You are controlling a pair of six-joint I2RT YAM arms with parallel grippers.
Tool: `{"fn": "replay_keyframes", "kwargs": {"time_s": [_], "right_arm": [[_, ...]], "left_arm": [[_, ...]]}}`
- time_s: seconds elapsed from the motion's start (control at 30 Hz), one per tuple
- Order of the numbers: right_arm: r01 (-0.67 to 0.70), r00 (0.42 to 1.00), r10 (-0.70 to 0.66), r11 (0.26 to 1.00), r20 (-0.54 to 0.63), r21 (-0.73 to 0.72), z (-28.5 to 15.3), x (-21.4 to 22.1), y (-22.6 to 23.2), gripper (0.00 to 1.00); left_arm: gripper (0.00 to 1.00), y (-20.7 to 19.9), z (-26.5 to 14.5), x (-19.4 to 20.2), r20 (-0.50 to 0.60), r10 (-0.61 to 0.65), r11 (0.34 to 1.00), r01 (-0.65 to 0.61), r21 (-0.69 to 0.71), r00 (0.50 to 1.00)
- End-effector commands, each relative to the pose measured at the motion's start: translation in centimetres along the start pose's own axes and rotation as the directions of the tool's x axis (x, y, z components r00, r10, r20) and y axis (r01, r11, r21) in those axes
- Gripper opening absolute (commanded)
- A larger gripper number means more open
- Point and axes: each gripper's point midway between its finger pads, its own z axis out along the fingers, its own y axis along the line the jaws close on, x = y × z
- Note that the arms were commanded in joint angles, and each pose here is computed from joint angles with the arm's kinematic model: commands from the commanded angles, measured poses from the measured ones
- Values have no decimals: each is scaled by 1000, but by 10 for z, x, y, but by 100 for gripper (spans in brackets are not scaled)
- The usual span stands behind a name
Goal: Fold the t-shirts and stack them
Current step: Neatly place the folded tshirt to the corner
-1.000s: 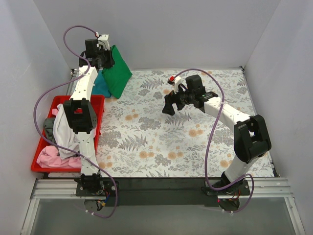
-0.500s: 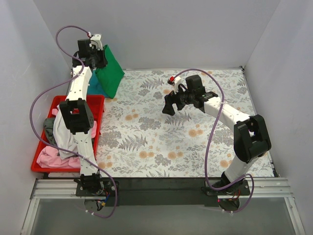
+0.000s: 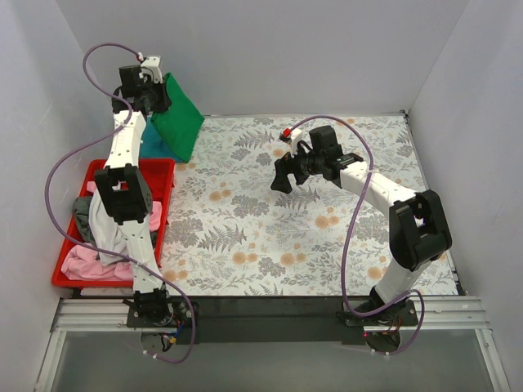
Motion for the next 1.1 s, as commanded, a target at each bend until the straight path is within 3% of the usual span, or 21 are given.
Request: {"fn": "replay_keyframes", "kwargs": {"time_s": [0.0,0.43,0.77,0.93,1.0,1.03,1.07], "right_arm": [[2,1000,-2,1000,3,-15,1,0,1,98],[-9,1000,8,1000,-18,-22,6,8,0,98],[-19,999,18,1000,-37,-24,9,14,-2,98],[-20,999,19,1000,-39,-19,10,13,-4,98],[-15,999,14,1000,-39,-14,9,13,-4,99],[-12,999,12,1000,-39,-10,8,12,-4,98],[-12,999,12,1000,-39,-10,7,12,-4,99]], "left_arm": [[0,14,-14,-32,97,64,998,-63,-15,993],[0,54,11,4,67,97,995,-98,12,993],[2,94,23,20,64,128,991,-126,-43,990],[48,125,26,24,50,156,976,-146,-161,986],[61,142,19,13,66,173,964,-155,-214,983],[78,148,16,9,74,177,961,-156,-229,981],[82,156,10,3,84,183,955,-156,-252,980]]}}
